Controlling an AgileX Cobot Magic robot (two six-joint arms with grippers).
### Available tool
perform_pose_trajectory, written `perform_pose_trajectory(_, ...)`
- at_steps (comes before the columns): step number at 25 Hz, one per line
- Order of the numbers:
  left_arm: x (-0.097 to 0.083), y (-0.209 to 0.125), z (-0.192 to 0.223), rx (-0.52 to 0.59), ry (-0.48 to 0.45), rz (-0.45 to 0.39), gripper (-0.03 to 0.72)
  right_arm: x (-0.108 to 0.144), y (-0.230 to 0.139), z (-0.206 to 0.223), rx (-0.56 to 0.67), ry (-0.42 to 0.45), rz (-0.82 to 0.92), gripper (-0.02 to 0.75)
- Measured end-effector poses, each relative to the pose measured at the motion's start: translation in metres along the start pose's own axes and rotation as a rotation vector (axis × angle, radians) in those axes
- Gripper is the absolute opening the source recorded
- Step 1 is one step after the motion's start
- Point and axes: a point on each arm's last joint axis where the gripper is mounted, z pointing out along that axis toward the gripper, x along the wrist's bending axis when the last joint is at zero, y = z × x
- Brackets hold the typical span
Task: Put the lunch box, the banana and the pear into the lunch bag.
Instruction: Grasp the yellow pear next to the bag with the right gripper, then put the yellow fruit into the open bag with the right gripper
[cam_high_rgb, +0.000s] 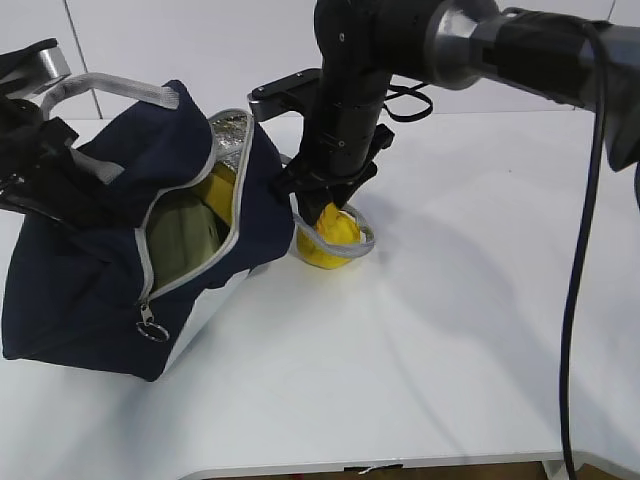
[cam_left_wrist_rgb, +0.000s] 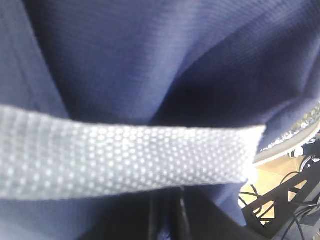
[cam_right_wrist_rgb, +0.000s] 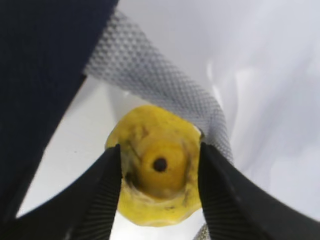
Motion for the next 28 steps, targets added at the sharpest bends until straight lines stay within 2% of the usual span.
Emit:
perform_pose_trajectory(15,0.0,0.0,0.0,0.0,0.0,0.0,-0.013,0.0,0.0,0.003,0.006,-0.002,-0.003,0.283)
perform_pose_trajectory(24,0.0,0.0,0.0,0.0,0.0,0.0,-0.013,0.001,-0.001,-0.004,0.056,0.005,-0.003,0.276)
perform_pose_trajectory(28,0.0,0.0,0.0,0.0,0.0,0.0,-0.013,-0.001,0.005,-0.014,0.02,-0.001,-0.002,0.276)
